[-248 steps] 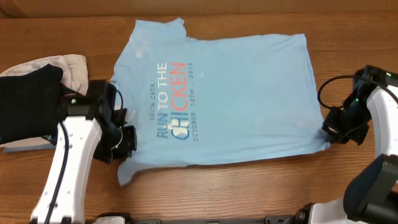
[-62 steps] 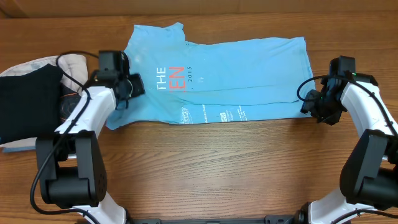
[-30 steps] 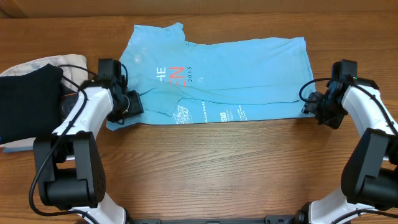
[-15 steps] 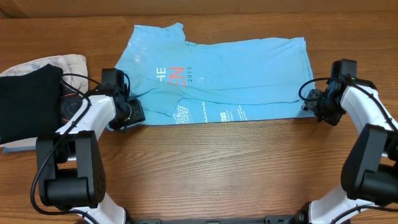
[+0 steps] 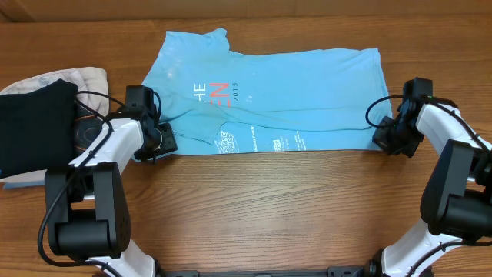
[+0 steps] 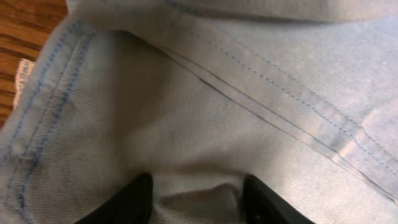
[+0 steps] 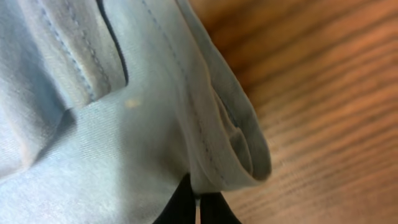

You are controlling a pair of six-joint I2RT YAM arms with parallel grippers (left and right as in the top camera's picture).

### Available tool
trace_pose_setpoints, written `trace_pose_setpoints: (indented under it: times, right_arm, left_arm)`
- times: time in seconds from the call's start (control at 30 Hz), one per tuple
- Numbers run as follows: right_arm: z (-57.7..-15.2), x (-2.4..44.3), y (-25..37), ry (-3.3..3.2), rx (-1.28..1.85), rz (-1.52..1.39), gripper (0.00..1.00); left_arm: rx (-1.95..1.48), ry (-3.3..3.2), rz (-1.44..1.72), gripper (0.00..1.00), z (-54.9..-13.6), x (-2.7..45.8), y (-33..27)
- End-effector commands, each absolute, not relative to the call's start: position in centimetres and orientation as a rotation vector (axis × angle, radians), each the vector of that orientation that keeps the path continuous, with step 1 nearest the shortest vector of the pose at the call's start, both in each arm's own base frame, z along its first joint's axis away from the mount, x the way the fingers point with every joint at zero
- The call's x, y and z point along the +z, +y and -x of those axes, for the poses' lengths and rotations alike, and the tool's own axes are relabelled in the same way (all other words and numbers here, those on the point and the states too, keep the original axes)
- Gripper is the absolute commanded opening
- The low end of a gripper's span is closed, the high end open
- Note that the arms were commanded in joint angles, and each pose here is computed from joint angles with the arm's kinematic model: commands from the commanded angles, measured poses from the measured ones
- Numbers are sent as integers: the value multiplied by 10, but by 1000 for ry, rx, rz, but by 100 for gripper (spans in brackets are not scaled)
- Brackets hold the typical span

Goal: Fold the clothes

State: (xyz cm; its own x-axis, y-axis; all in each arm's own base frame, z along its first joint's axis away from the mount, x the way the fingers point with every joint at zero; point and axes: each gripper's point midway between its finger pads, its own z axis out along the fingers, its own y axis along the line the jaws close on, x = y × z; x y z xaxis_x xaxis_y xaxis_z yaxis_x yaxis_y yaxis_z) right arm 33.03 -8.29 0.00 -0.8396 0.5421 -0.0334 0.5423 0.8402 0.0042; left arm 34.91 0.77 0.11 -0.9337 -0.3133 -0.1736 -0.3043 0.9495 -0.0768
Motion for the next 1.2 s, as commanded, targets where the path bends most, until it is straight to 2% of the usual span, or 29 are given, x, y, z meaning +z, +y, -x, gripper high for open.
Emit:
trace_pose_setpoints:
  times: [0.0,0.23,0.5,0.57,0.7,0.87,1.0,1.07,1.17]
  right_arm:
    - [-310,-9,-93,3038,-97,-943,4]
    - [-258,-1,-107,3115,-287,-1220,4]
    - [-230,7,-107,3208,-325,-1285,4]
    - [-227,8,-105,3223,-328,-1289,4]
    - [-223,10,-104,3239,-331,-1293,4]
    - [-225,16,-104,3219,-321,-1290,4]
    - [-233,32,-107,3143,-304,-1271,15]
    - [-237,41,-108,3101,-295,-1260,30]
    - [-243,53,-110,3042,-282,-1245,35]
  left_arm:
    - [-9,2980,470,49,-325,-12,14]
    - [28,3143,533,43,-272,-29,13]
    - [87,3280,736,42,-214,-40,11]
    - [98,3295,782,41,-207,-39,12]
    - [110,3319,796,30,-201,-37,12]
    - [203,3267,820,31,-204,-30,22]
    - [292,3155,800,40,-220,-14,36]
    - [270,3107,793,42,-229,-5,36]
    - [250,3057,786,44,-238,5,37]
